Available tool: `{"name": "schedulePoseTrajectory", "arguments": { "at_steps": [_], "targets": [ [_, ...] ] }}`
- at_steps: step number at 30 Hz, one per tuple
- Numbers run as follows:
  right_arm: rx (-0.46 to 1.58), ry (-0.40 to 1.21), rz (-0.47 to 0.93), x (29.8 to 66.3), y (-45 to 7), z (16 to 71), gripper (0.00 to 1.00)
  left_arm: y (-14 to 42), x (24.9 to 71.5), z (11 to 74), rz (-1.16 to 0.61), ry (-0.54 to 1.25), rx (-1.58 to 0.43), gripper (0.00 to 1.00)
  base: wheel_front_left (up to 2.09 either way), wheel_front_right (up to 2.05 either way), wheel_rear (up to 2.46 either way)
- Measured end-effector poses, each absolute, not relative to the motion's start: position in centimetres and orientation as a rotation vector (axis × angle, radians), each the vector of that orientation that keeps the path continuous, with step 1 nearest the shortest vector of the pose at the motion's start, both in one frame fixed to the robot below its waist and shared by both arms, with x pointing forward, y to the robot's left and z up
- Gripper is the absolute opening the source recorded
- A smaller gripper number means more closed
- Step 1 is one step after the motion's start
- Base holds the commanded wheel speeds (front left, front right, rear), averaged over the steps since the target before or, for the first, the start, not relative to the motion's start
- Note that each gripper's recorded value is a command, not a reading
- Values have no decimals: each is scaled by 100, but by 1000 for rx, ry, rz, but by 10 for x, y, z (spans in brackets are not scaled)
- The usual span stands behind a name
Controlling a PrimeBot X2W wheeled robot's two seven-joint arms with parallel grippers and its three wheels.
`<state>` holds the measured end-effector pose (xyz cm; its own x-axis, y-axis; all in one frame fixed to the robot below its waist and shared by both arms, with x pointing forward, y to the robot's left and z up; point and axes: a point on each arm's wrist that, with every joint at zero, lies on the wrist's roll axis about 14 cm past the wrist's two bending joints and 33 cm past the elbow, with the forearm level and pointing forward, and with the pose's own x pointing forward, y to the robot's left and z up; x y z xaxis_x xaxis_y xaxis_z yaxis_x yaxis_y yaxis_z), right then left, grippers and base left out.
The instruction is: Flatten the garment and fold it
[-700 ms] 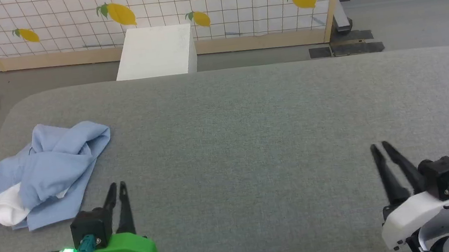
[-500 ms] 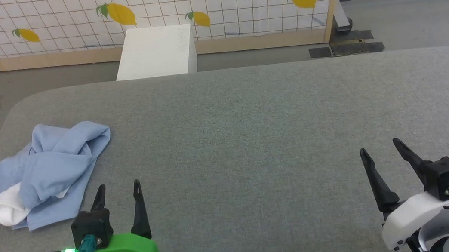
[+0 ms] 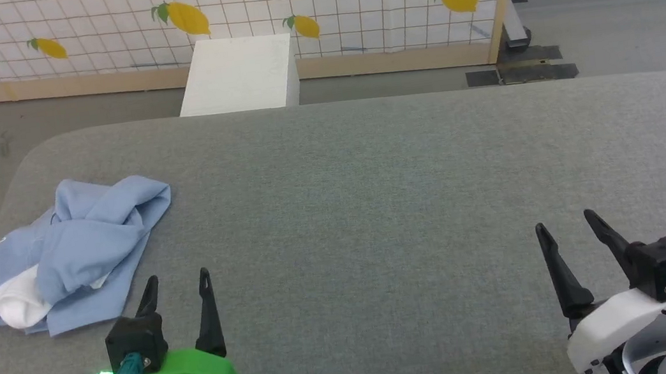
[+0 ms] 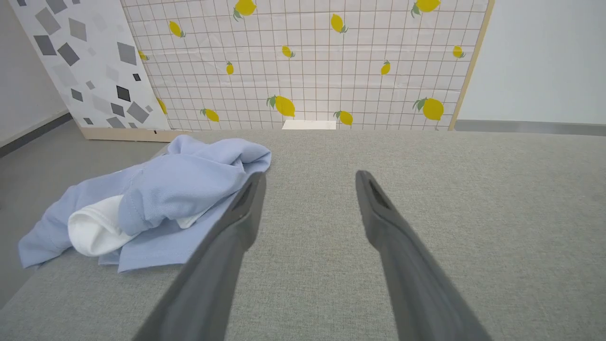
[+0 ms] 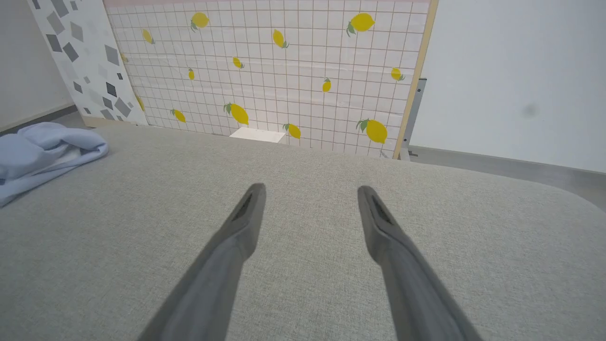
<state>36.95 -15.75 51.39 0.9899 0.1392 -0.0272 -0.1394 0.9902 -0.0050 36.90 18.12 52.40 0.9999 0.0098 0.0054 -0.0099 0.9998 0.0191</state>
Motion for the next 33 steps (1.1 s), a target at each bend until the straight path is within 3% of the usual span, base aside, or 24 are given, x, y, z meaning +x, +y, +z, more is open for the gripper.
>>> {"name": "schedulePoseTrajectory", "arguments": {
  "at_steps": [33],
  "targets": [
    [73,39,323,388,-93,499,100,242,326,521,222,-39,-27,100,0,0,0]
  ]
}}
